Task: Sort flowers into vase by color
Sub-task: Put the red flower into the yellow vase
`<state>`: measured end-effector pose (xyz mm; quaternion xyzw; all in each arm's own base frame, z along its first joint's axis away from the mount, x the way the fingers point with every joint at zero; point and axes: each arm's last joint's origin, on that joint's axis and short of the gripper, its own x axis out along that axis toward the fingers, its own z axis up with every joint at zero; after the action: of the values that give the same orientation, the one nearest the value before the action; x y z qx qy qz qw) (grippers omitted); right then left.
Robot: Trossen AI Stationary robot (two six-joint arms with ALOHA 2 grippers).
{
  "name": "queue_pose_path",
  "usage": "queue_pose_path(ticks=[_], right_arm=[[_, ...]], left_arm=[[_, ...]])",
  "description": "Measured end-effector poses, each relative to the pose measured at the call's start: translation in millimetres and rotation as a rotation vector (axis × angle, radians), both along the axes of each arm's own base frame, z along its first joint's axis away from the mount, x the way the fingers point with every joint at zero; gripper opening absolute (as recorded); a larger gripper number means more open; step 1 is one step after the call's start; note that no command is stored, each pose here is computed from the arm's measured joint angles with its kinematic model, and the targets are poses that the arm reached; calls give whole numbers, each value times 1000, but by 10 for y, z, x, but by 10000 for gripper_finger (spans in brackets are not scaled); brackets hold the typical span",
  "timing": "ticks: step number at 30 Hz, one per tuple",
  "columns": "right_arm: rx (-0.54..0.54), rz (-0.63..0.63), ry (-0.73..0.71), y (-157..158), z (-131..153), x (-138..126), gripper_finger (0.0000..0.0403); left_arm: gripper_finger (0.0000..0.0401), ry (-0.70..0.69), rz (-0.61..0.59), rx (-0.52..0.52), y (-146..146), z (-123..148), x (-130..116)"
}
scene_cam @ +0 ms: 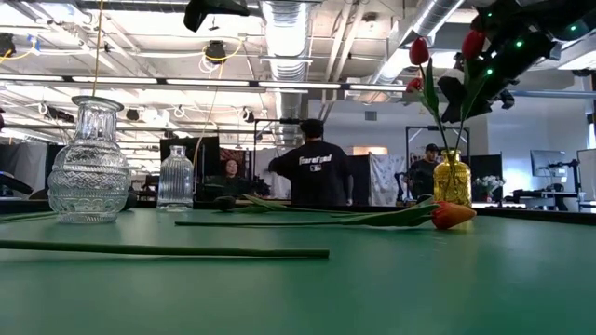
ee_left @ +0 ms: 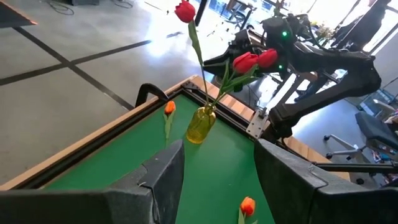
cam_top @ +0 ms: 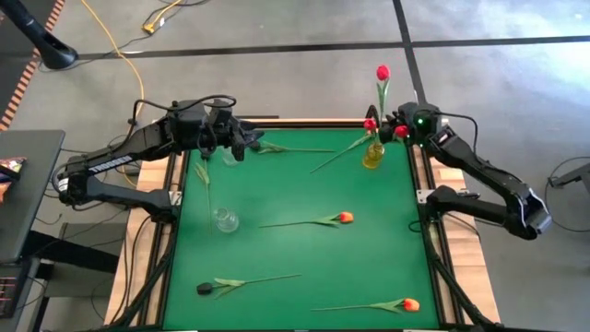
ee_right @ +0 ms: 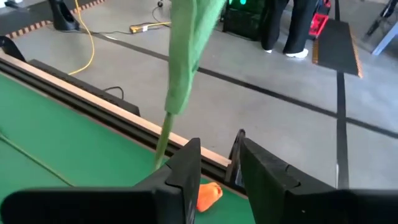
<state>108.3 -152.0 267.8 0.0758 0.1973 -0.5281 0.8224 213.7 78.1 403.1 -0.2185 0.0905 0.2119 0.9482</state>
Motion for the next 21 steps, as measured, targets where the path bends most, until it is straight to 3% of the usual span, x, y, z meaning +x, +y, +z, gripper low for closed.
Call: queue_pose_path(ticks=[10,21], right_arm=[[6,72,-24,7,9,20,150],[18,77,-53,8,12,25,274]], left_arm=[[180,3,-2,7,0,0,0],[180,5,-4,13,0,0,0]])
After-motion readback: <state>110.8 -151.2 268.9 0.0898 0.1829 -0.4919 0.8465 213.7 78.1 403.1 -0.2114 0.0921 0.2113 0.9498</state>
